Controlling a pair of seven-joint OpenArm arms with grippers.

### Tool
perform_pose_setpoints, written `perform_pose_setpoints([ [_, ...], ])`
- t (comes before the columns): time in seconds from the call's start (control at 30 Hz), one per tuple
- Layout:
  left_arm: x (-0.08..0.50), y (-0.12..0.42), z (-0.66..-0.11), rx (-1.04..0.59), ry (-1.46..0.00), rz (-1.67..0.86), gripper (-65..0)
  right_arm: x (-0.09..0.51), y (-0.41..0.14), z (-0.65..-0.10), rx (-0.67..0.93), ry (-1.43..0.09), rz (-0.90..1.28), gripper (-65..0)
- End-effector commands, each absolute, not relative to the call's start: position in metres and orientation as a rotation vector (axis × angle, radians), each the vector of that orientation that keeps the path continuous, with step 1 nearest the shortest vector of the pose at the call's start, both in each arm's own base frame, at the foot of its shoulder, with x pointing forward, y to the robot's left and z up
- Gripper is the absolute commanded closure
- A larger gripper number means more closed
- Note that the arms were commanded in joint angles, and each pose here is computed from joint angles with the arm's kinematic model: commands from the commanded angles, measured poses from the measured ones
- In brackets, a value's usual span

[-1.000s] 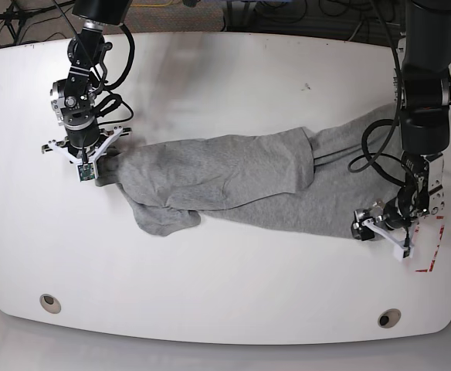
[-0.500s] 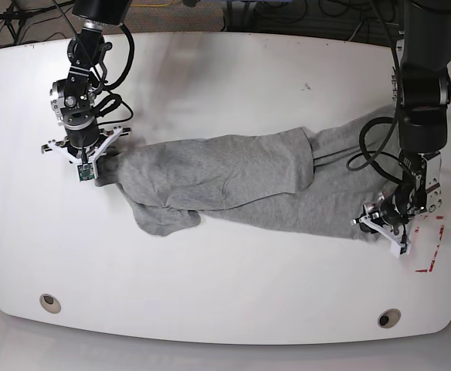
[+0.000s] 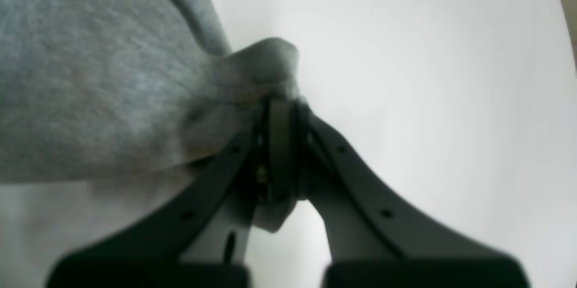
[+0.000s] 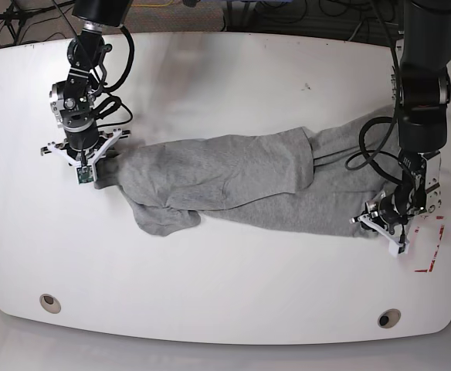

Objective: Fold the T-shirt properly
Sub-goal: 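Release the left gripper and regrasp the shirt edge beside it, then lift the shirt high with both grippers, stretching it between them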

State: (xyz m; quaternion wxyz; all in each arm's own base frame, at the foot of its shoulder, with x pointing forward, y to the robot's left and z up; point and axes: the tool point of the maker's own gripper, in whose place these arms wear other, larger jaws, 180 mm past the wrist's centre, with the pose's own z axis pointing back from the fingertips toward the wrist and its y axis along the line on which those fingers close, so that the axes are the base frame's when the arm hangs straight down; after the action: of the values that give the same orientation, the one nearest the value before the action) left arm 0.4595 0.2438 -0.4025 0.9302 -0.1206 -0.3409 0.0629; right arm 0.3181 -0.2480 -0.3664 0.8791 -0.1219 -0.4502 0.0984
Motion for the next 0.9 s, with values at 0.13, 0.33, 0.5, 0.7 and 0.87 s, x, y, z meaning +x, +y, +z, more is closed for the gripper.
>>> perform_pose_setpoints([
  [0.13, 0.480, 0.235, -0.342, -0.248, -0.827, 0.035, 0.0, 0.342, -0.264, -0.331, -0.313, -1.029, 0.228, 0.0],
  [0.33, 0.481, 0.232, -0.300, -0.239, -0.939, -0.005, 0.0, 0.359, -0.270, -0.310, -0.339, -1.077, 0.231, 0.0],
  [0.5, 0.483, 0.236, -0.255, -0.224, -1.026, -0.022, 0.0, 0.374, -0.279, -0.288, -0.376, -1.121, 0.240, 0.0],
  [0.7, 0.481, 0.237, -0.194, -0.192, -1.159, -0.061, 0.0, 0.393, -0.291, -0.259, -0.420, -1.149, 0.241, 0.0],
  [0.87, 0.479, 0.239, -0.136, -0.156, -1.288, -0.089, 0.0, 0.409, -0.301, -0.226, -0.463, -1.205, 0.239, 0.0],
])
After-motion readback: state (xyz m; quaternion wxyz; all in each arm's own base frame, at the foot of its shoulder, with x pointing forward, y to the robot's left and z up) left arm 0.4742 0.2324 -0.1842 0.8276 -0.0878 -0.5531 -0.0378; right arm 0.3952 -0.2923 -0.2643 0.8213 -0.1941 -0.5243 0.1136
